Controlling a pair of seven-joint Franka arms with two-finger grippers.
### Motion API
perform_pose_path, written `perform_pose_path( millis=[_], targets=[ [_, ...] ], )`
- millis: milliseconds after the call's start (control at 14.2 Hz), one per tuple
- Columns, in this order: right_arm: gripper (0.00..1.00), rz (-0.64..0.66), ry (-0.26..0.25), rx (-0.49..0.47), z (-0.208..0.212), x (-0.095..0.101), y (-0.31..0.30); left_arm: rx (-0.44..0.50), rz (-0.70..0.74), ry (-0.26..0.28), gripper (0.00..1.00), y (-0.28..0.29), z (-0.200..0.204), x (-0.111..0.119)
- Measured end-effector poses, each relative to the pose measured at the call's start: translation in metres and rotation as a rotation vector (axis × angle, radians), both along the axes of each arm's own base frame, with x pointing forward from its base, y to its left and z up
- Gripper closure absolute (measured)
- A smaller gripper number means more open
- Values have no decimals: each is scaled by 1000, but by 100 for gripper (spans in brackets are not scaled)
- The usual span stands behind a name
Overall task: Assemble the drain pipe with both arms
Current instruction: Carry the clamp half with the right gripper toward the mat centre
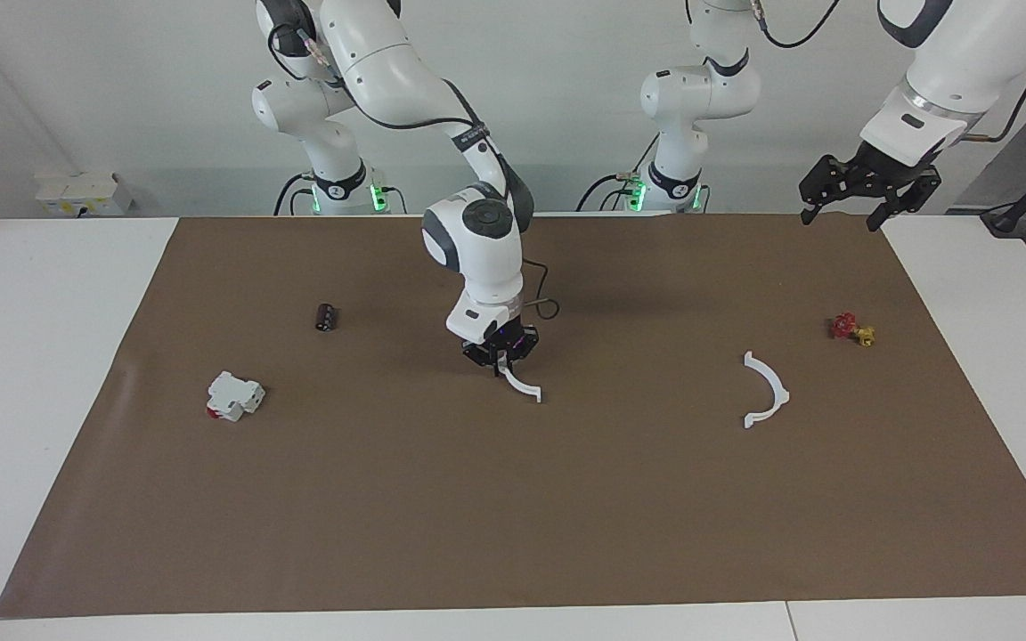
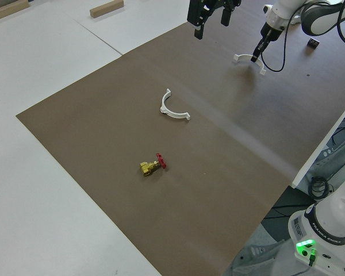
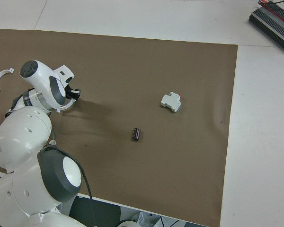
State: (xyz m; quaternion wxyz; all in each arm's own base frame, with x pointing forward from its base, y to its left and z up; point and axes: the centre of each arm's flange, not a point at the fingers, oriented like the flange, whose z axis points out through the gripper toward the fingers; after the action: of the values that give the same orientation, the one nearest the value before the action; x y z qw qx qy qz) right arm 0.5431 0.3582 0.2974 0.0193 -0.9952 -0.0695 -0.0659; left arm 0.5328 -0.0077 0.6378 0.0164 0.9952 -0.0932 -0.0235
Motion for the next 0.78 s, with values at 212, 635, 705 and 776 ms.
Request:
perform_pose_path(
  millis=[212,635,705,776],
  targets=[
    [79,0,-2,0,-4,-1,-1,0,0,0,0,0,0,0],
    [56,1,-3,0,-7,-2,-2,0,0,0,0,0,0,0],
    [44,1,-3,0,-7,-2,-2,0,0,0,0,0,0,0],
    [34,1,-3,1,-7,-2,-2,0,0,0,0,0,0,0]
  ],
)
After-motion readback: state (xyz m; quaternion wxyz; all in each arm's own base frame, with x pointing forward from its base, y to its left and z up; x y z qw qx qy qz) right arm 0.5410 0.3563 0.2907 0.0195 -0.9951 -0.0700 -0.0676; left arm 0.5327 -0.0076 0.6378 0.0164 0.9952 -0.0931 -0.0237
